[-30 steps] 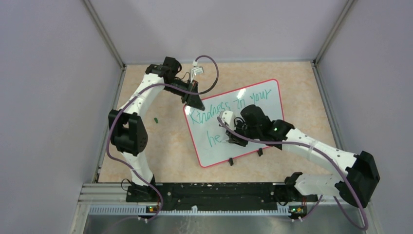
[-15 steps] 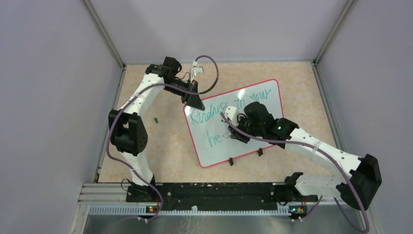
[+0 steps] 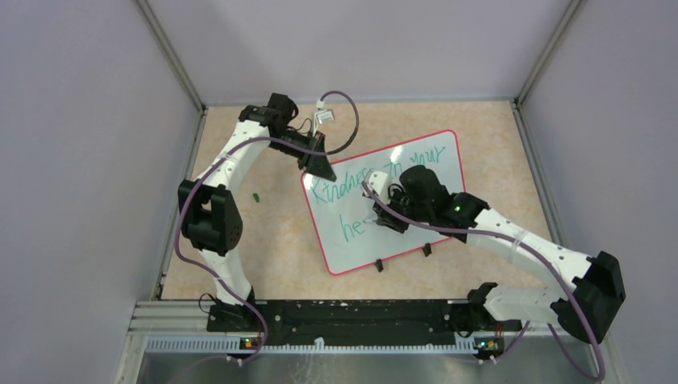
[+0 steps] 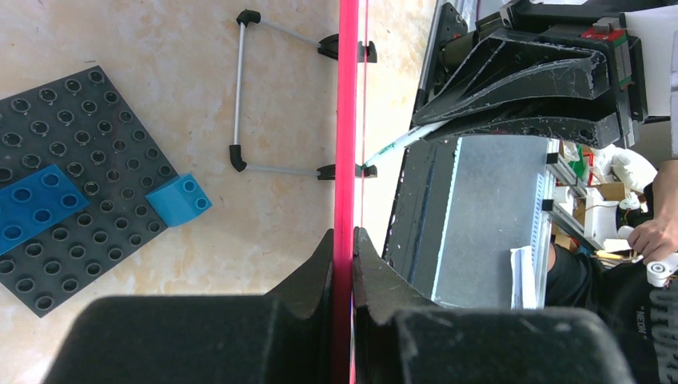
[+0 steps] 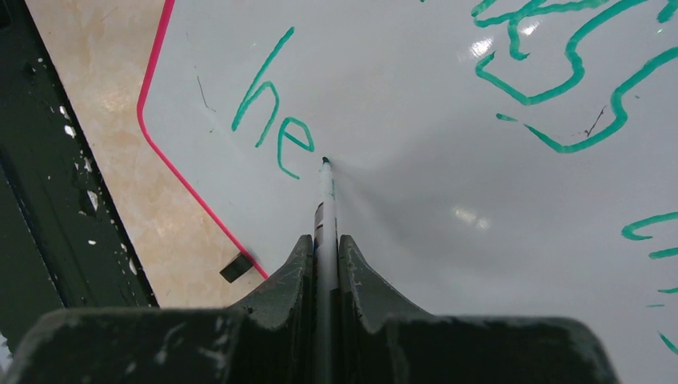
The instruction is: Write a sentence on the whiteboard
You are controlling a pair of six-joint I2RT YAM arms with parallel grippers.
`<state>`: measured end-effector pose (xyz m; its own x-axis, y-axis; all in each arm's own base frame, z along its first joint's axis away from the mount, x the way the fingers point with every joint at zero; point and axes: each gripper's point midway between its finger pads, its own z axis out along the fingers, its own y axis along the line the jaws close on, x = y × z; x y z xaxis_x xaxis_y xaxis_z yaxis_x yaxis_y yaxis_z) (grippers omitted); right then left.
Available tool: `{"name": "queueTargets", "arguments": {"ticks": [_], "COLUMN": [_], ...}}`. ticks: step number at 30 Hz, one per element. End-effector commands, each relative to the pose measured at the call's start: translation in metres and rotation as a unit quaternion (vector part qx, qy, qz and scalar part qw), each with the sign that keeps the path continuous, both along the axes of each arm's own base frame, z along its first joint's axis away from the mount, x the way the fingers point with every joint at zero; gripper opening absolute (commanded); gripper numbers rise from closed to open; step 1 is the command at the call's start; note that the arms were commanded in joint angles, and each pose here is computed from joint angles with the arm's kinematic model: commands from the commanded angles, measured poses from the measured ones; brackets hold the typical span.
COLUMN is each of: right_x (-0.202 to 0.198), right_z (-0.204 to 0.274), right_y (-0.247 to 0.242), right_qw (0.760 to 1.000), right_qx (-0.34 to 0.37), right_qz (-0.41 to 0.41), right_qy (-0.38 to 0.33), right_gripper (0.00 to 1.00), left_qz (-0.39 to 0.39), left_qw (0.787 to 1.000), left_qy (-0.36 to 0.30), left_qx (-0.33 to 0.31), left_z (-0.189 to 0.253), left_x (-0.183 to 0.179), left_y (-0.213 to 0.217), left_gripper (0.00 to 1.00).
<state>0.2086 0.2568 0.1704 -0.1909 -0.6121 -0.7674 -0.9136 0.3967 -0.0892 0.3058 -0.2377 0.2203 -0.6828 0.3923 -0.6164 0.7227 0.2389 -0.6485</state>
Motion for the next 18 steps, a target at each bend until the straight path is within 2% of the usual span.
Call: {"name": "queueTargets", "arguments": {"ticks": [1, 12, 18], "right_x": [0.012, -0.01, -0.011], "right_z": [0.017, -0.014, -0.017], "right_y": [0.011, 0.001, -0.005], "right_qw": [0.999, 0.999, 1.0], "right_qx": [0.028, -0.006, -0.013], "right_qz": [-0.001, 0.03, 0.026], "right_qy": [-0.02, 0.014, 0.01], "right_gripper": [0.0, 0.0, 0.0], "left_qz": [0.012, 0.013, 0.014], "left_qw": [0.997, 0.997, 0.997], "left_qy": [-0.051, -0.048, -0.05], "left_qx": [0.055, 0.055, 0.057], "left_z": [-0.014, -0.016, -0.015], "left_x": [0.017, 0.018, 0.018], "left_y": [0.013, 0.012, 0.013], "left_gripper": [0.0, 0.0, 0.0]}}
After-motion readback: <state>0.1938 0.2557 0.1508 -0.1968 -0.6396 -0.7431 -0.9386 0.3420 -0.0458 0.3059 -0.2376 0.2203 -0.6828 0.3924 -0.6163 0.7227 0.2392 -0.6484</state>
